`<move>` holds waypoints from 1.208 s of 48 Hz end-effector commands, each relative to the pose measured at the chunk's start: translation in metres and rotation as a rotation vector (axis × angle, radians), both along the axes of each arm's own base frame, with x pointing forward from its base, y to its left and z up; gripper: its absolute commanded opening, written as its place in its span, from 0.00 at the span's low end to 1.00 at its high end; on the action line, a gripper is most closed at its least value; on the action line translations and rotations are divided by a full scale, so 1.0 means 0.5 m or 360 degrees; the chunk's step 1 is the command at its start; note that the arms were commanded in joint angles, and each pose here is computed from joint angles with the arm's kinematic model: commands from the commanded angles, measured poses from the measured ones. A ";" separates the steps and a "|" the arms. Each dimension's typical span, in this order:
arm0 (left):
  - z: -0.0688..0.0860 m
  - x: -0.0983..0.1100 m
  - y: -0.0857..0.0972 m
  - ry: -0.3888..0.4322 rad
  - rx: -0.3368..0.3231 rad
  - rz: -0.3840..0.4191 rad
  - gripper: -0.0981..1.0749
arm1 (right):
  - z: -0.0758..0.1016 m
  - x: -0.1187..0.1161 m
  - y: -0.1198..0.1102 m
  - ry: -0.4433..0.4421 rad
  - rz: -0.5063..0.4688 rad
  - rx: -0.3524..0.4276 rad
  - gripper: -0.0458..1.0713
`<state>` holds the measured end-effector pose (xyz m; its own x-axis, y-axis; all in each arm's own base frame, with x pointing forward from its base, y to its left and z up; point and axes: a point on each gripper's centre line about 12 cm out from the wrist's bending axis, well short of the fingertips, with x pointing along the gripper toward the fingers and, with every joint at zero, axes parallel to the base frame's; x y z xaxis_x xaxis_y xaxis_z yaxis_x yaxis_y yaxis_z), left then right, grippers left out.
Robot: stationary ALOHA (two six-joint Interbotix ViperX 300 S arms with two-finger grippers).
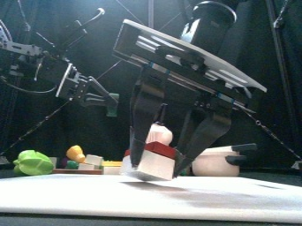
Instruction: Drop salmon sushi
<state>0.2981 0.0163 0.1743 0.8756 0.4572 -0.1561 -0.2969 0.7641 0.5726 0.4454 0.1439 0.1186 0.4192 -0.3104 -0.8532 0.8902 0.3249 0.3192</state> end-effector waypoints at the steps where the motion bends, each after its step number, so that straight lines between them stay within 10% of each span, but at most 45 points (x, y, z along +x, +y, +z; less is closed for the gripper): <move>1: 0.013 0.002 0.001 -0.0043 -0.0003 0.0009 0.69 | 0.040 0.002 -0.003 -0.0065 0.0005 0.0017 0.75; 27: 0.011 0.000 0.001 -0.0036 -0.0001 0.0009 0.69 | 0.027 -0.033 -0.030 -0.0008 -0.0027 -0.0006 0.96; 58: 0.003 -0.008 0.009 -0.0018 -0.0059 0.0081 0.69 | 0.142 -0.063 -0.082 -0.0201 0.0071 -0.0173 0.97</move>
